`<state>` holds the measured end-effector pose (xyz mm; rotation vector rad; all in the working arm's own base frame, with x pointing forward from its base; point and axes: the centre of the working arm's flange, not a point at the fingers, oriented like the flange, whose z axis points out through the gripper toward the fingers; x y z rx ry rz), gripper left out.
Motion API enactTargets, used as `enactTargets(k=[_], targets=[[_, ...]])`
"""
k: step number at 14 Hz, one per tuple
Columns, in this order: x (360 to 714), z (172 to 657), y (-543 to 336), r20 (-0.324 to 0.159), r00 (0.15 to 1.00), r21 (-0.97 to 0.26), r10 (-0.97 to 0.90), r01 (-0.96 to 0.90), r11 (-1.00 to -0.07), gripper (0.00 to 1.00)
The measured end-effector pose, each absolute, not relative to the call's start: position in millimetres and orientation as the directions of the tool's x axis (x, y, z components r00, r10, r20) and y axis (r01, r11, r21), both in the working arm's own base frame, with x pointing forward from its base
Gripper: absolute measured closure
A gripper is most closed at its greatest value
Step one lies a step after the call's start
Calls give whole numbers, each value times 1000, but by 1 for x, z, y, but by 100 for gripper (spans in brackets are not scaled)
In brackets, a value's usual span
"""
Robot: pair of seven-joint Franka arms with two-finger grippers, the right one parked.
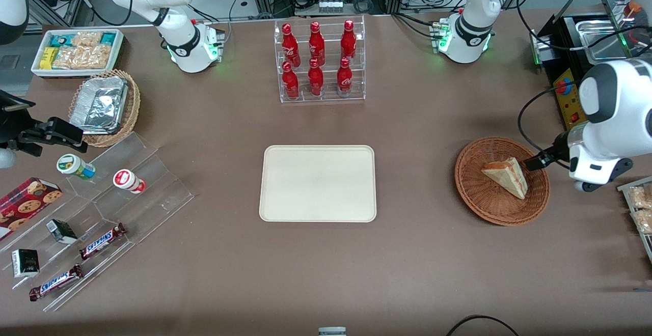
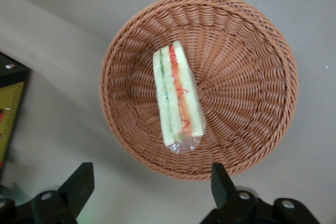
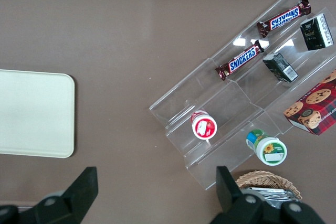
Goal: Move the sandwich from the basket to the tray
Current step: 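Lower the open left gripper onto the sandwich and close on it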
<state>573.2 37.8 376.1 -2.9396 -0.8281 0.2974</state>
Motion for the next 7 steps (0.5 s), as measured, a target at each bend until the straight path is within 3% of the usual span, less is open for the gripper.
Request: enactTargets(k=[4, 7], targets=[[560, 322, 35, -82, 793, -84, 604, 599, -797, 0], [542, 289, 28, -68, 768, -79, 637, 632, -771, 0]])
